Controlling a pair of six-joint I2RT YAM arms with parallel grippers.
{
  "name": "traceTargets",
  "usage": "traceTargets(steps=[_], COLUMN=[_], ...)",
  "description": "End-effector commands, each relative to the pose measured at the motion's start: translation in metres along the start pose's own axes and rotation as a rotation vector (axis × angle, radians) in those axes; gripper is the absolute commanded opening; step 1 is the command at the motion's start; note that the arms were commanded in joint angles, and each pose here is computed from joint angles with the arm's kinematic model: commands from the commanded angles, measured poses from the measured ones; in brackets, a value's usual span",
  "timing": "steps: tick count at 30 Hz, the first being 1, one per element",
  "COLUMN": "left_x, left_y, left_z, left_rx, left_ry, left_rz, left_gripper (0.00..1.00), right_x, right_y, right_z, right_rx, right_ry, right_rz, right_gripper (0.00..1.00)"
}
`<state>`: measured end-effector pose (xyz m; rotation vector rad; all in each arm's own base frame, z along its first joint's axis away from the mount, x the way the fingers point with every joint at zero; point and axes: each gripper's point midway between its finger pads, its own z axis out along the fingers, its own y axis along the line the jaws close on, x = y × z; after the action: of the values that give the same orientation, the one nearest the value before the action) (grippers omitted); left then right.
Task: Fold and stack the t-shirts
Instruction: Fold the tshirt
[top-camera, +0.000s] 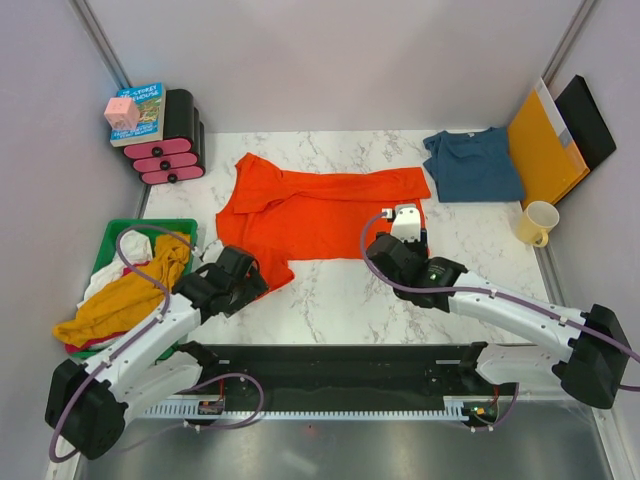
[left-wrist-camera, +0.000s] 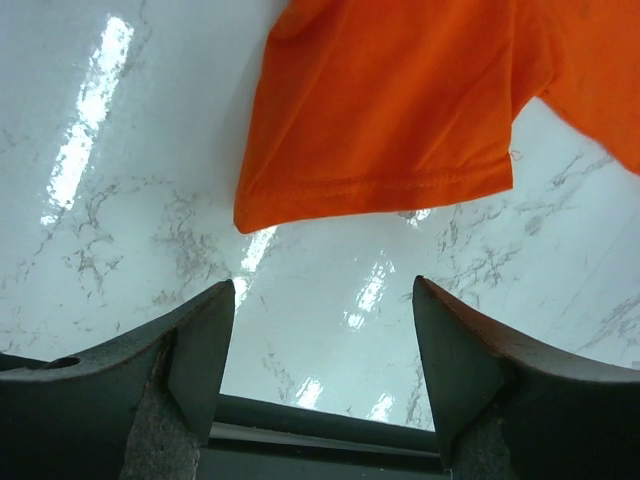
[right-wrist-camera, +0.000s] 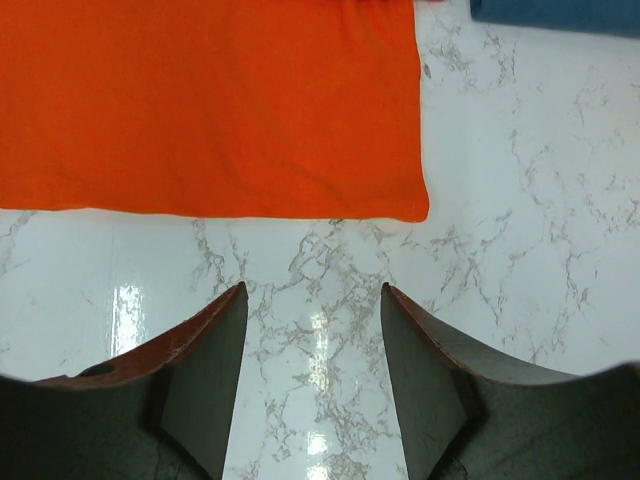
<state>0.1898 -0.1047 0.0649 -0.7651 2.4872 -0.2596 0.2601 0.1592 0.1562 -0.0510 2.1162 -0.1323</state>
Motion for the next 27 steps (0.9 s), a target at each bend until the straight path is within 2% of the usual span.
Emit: traceTargets(steps=[1, 4, 6, 8, 9, 14, 18, 27], left_x=[-0.025, -0.027, -0.025, -0.027, -0.027, -0.036, -0.045, -0.032], left_y=[-0.001, 0.007, 0.013, 0.012, 0.011, 0.008, 0.016, 0.021], left_z=[-0.003, 0.004, 0.013, 0.019, 0.021, 0.031, 0.040, 0.054], left_rx=[-0.047, -0.113, -0.177, -0.211, -0.221, -0.249, -0.259, -0.235], left_ry=[-0.113, -0.118, -0.099, -0.086, -0.083, -0.094, -0.082, 0.015], left_rz=[-0.062, -0.042, 0.001, 0.026, 0.049, 0.086, 0.049, 0.010], left_gripper=[0.78, 0.73, 0.61, 0.57, 0.52, 0.50, 0.50, 0.44], right_x=[-0.001, 0.003, 0.005, 0.004, 0.003, 0.004, 0.007, 0.008], right_y=[0.000, 0.002, 0.002, 0.002, 0.000, -0.004, -0.006, -0.007], right_z=[-0.002, -0.001, -0.001, -0.001, -0.002, -0.002, -0.003, 0.001], right_rx=[-0.018, -0.024, -0.026, -0.024, -0.022, -0.017, -0.014, 0.005], right_ry=[-0.015, -0.002, 0.001, -0.003, -0.005, -0.010, -0.010, -0.013], right_rz=[0.049, 0.052, 0.050, 0.047, 0.047, 0.040, 0.037, 0.009], right_gripper=[0.63, 0.63, 0.63, 0.63, 0.63, 0.63, 0.63, 0.63])
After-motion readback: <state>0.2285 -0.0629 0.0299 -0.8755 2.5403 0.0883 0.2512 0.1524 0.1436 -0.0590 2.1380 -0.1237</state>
